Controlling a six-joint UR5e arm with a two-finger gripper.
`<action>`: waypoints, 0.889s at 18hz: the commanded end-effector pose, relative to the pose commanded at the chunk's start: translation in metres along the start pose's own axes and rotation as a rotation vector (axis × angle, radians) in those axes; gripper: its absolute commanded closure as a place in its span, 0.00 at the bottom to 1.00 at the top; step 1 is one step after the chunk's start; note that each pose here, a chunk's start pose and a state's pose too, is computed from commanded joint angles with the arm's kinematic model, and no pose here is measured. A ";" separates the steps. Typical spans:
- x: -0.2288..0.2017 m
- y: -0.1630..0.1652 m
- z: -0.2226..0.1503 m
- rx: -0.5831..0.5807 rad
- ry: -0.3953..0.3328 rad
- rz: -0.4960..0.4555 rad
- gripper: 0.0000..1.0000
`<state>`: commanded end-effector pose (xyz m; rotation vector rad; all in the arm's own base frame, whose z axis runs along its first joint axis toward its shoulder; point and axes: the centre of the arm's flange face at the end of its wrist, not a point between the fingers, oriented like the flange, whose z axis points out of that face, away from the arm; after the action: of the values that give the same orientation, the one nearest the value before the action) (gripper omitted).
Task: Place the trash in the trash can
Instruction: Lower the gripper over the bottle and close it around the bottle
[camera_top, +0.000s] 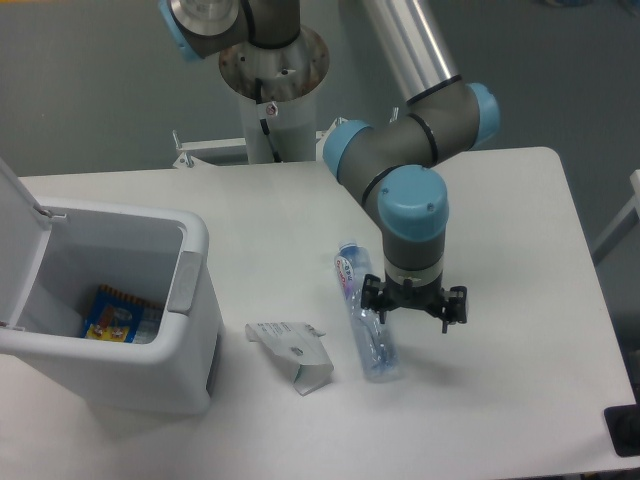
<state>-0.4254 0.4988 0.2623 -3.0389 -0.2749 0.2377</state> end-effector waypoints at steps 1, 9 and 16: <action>0.001 0.000 0.002 -0.004 0.000 -0.029 0.00; 0.016 -0.011 0.034 -0.055 0.005 -0.138 0.00; 0.023 -0.030 0.059 -0.112 -0.056 -0.193 0.00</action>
<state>-0.4182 0.5368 0.2042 -3.0894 -0.6008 0.3030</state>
